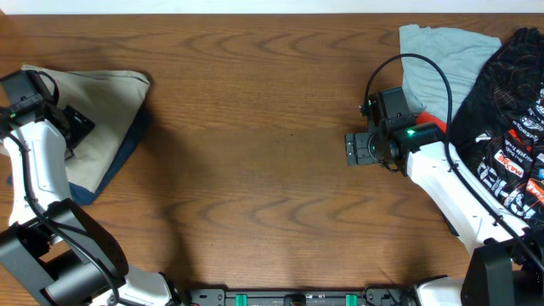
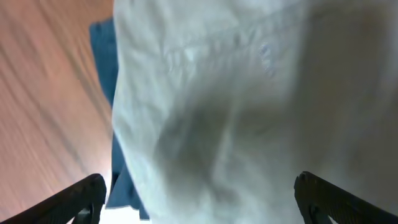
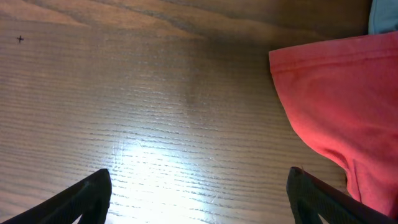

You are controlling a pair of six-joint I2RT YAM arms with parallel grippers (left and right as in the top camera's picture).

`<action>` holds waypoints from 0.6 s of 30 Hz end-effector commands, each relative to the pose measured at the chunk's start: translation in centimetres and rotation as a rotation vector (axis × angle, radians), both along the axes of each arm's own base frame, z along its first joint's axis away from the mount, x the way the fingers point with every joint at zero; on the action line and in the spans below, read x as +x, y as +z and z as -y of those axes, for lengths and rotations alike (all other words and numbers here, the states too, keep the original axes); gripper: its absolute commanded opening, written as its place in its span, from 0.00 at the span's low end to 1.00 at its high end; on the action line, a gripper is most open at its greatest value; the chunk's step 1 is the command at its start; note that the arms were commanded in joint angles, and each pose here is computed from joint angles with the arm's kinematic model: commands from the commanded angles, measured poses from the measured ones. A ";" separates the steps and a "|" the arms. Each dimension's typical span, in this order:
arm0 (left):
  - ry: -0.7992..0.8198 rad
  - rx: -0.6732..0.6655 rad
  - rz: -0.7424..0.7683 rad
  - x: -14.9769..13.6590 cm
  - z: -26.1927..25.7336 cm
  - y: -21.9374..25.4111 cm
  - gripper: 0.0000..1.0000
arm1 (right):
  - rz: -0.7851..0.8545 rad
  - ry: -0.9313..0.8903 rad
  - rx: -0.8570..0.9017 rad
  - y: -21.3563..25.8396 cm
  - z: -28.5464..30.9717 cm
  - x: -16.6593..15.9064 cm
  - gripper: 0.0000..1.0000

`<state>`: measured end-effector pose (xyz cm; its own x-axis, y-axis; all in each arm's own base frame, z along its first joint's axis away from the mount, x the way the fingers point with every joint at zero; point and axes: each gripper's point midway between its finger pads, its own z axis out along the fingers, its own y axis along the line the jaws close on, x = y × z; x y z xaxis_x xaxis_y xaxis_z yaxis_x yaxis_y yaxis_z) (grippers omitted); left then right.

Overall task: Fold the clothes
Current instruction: 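Release the shorts and pull the left gripper back right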

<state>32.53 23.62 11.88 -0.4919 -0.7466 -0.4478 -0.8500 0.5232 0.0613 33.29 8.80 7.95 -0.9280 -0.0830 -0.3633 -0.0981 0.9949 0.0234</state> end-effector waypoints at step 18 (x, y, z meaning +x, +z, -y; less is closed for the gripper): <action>-0.774 -0.359 0.030 4.8 23.3 0.7 0.98 | 0.009 0.034 0.130 1.1 -1.9 0.4 0.99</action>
<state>37.84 5.23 12.30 -0.8160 -0.5078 -0.2763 -0.4551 0.8590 -0.2345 33.17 10.61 8.12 -0.9282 -0.0851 -0.3622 -0.1370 0.9833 0.1200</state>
